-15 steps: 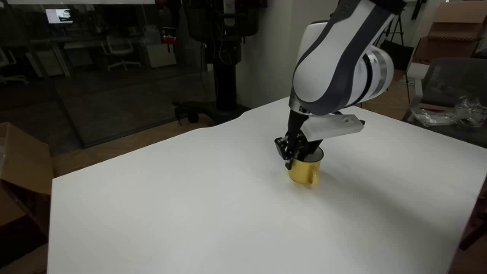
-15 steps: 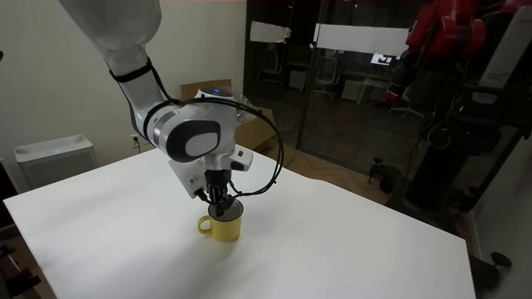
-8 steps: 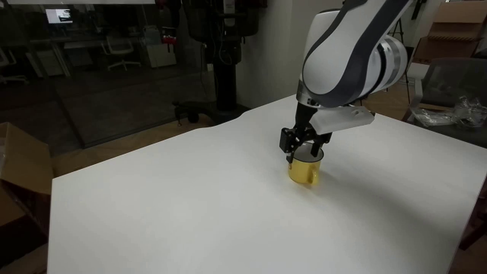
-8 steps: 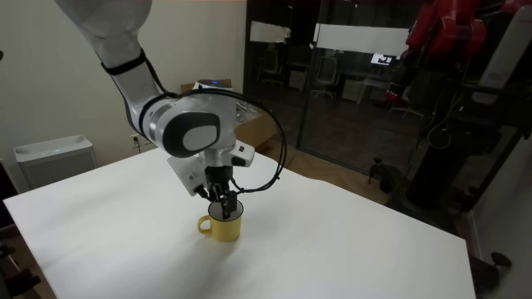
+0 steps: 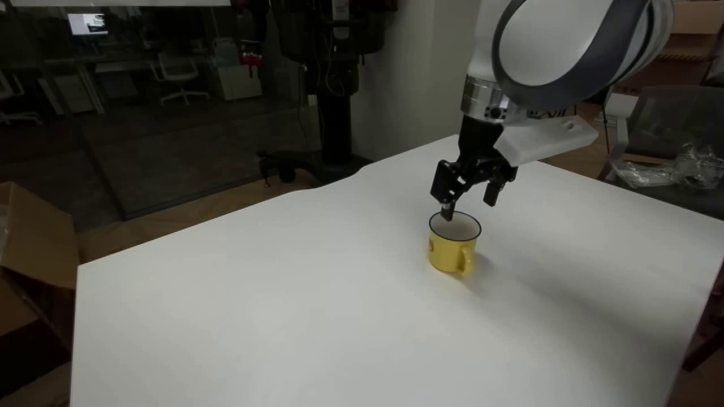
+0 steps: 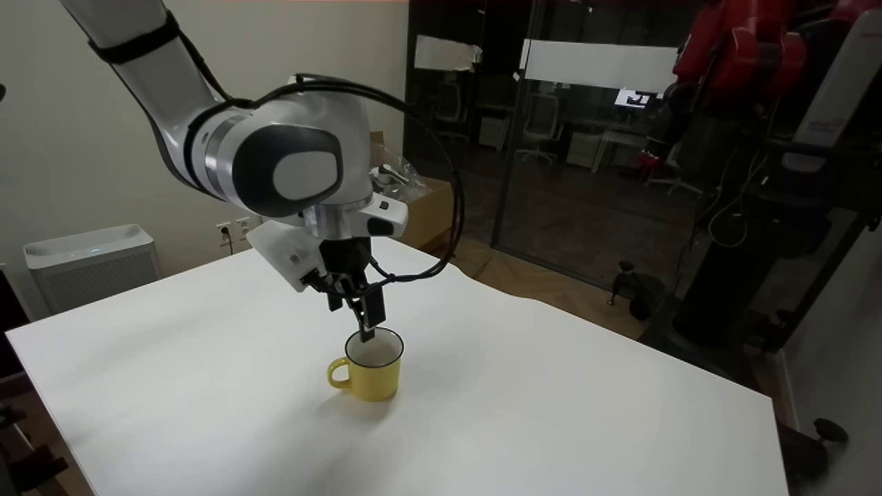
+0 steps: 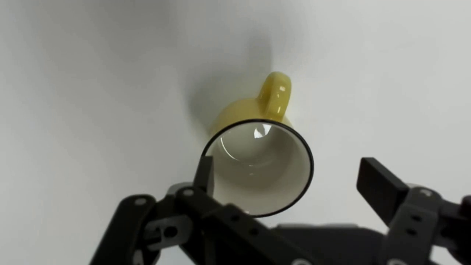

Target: Place the mug at the center of the table

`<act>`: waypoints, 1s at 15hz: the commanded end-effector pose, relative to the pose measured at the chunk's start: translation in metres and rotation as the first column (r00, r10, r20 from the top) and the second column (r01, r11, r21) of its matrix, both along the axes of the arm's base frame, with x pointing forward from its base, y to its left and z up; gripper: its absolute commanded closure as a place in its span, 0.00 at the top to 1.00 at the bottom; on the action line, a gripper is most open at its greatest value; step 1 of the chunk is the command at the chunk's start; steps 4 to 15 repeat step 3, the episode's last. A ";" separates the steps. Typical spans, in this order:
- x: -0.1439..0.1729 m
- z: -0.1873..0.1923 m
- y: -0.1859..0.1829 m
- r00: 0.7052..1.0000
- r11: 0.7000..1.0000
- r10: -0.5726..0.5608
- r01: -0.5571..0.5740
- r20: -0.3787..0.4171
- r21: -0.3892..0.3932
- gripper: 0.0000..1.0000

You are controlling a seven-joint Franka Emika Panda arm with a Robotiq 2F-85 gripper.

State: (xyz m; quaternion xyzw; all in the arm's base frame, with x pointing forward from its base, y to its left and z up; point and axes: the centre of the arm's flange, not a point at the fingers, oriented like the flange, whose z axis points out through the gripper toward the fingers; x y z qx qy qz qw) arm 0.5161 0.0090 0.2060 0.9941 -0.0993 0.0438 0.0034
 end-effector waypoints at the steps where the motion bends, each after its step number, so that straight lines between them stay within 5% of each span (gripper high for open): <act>1: -0.003 0.005 0.000 1.000 1.000 0.002 -0.002 0.000 0.000 1.00; 15: -0.007 0.008 0.000 1.000 1.000 0.003 -0.003 0.001 0.001 1.00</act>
